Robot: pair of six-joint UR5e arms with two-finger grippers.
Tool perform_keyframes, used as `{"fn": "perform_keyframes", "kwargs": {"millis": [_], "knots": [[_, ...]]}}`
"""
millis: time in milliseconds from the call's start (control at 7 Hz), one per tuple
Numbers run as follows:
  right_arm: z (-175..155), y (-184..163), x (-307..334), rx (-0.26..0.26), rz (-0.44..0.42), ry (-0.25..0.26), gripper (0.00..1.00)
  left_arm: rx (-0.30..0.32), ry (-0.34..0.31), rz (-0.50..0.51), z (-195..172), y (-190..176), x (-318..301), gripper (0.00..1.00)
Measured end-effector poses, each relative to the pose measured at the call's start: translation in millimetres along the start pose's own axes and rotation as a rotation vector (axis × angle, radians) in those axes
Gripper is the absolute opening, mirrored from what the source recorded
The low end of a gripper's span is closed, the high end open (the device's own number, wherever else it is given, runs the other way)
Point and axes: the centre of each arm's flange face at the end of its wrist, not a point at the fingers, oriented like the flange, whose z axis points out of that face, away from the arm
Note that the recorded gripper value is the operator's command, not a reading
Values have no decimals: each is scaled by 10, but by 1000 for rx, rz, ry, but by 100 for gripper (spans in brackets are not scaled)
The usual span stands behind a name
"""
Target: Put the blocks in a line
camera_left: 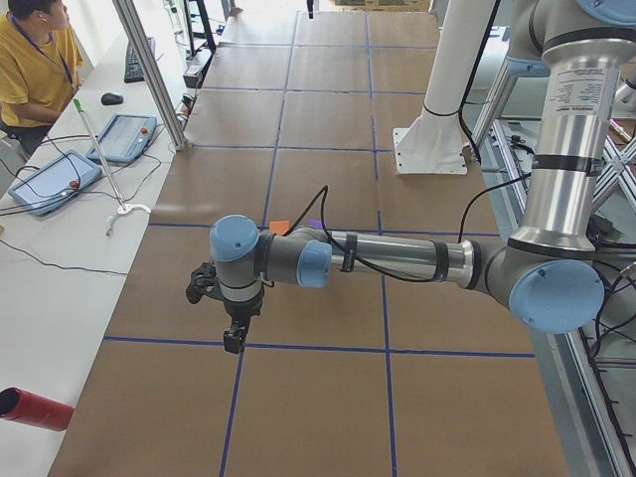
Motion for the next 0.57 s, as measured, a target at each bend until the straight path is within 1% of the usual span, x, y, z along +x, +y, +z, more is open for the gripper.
{"fn": "perform_keyframes", "kwargs": {"millis": [571], "knots": [[0,0,0,0,0,0,100,-4,0,-1,22,12,-15,100]]}}
